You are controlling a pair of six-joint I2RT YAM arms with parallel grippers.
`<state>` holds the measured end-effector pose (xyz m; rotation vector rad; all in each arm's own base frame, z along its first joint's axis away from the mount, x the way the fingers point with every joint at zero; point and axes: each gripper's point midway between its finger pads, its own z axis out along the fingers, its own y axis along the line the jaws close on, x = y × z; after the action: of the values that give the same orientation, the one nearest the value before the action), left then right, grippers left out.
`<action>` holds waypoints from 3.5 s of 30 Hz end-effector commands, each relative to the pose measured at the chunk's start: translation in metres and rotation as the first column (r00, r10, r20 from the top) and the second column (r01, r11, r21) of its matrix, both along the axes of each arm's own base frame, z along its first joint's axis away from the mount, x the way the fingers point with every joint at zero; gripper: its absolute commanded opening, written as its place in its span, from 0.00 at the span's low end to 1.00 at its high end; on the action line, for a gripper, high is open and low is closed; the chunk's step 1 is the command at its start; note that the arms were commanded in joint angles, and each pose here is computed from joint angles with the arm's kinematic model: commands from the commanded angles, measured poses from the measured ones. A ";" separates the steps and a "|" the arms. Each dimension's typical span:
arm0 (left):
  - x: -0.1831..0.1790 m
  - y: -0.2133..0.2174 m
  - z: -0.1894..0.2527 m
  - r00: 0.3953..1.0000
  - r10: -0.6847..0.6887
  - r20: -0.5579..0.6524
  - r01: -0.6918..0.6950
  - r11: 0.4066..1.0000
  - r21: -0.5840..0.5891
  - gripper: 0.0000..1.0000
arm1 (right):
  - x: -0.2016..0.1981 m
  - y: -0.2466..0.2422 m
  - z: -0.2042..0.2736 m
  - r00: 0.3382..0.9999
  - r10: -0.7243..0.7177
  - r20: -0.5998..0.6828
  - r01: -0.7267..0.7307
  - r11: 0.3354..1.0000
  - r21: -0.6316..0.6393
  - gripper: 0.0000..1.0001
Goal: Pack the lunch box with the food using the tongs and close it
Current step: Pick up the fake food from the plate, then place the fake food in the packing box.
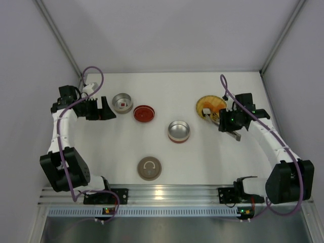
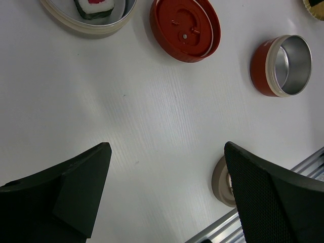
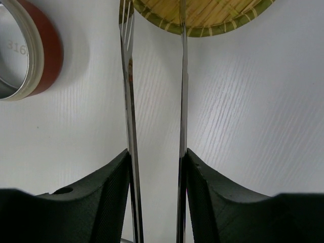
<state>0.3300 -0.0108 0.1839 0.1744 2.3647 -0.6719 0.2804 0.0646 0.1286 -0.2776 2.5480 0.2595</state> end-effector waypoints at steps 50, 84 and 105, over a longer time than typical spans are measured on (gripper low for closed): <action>0.004 0.000 0.012 0.998 -0.016 0.062 0.016 1.000 0.011 0.98 | 0.055 0.019 0.079 0.974 0.051 0.221 -0.077 0.991 0.109 0.15; 0.041 0.000 0.027 0.985 0.139 0.102 -0.122 0.979 -0.161 0.98 | 0.131 0.397 0.106 0.687 0.536 0.490 -0.646 0.759 0.075 0.20; 0.053 0.016 0.026 0.976 0.191 0.108 -0.169 0.969 -0.180 0.98 | 0.159 0.436 0.055 0.733 0.470 0.491 -0.605 0.781 0.155 0.29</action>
<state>0.3743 0.0009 0.2034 -0.0818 2.2029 -0.7492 0.4262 0.4713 0.1298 -0.9408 2.0721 0.6594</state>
